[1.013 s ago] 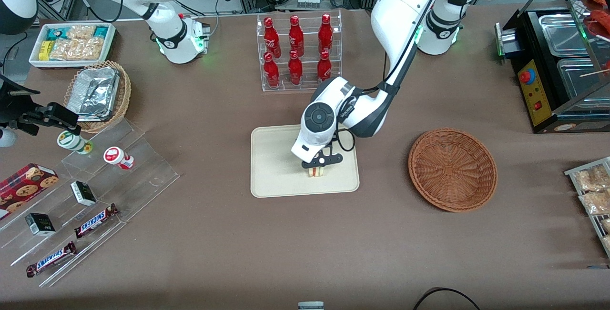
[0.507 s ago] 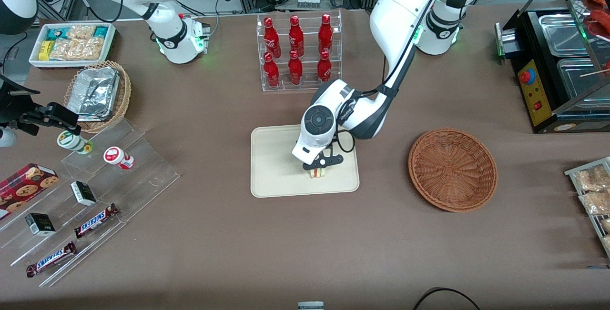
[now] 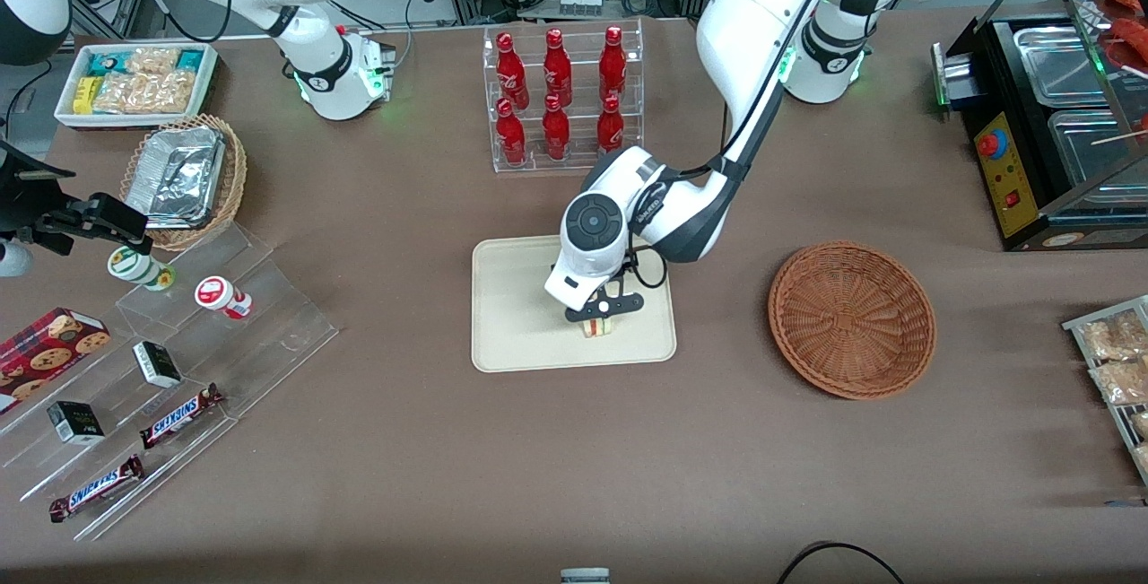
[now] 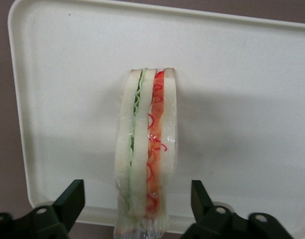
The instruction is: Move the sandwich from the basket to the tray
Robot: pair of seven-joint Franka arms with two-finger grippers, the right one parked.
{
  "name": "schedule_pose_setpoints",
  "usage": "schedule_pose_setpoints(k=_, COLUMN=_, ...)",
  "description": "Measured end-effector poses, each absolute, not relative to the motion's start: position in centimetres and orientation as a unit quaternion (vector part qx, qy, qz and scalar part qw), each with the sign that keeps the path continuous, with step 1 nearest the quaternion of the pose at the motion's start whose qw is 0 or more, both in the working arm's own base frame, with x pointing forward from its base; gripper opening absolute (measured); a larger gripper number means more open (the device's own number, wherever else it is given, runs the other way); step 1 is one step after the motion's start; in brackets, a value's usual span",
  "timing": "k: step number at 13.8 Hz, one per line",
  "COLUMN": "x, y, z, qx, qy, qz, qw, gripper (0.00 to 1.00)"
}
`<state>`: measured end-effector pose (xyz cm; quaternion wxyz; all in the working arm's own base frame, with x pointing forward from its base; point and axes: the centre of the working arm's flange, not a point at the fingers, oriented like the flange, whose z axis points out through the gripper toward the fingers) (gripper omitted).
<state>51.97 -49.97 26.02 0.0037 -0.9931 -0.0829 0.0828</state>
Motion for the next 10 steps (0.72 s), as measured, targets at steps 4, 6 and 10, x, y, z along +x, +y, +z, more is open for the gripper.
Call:
schedule_pose_setpoints(k=4, x=52.4, y=-50.3, z=30.2, qx=-0.994, qy=-0.078, qz=0.082, qw=0.004, gripper=1.0)
schedule_pose_setpoints(k=6, x=52.8, y=-49.4, z=33.3, qx=-0.994, qy=-0.072, qz=0.082, qw=0.003, gripper=1.0)
schedule_pose_setpoints(k=10, x=55.0, y=-44.8, z=39.6, qx=-0.997, qy=0.007, qz=0.08, qw=-0.009, gripper=1.0)
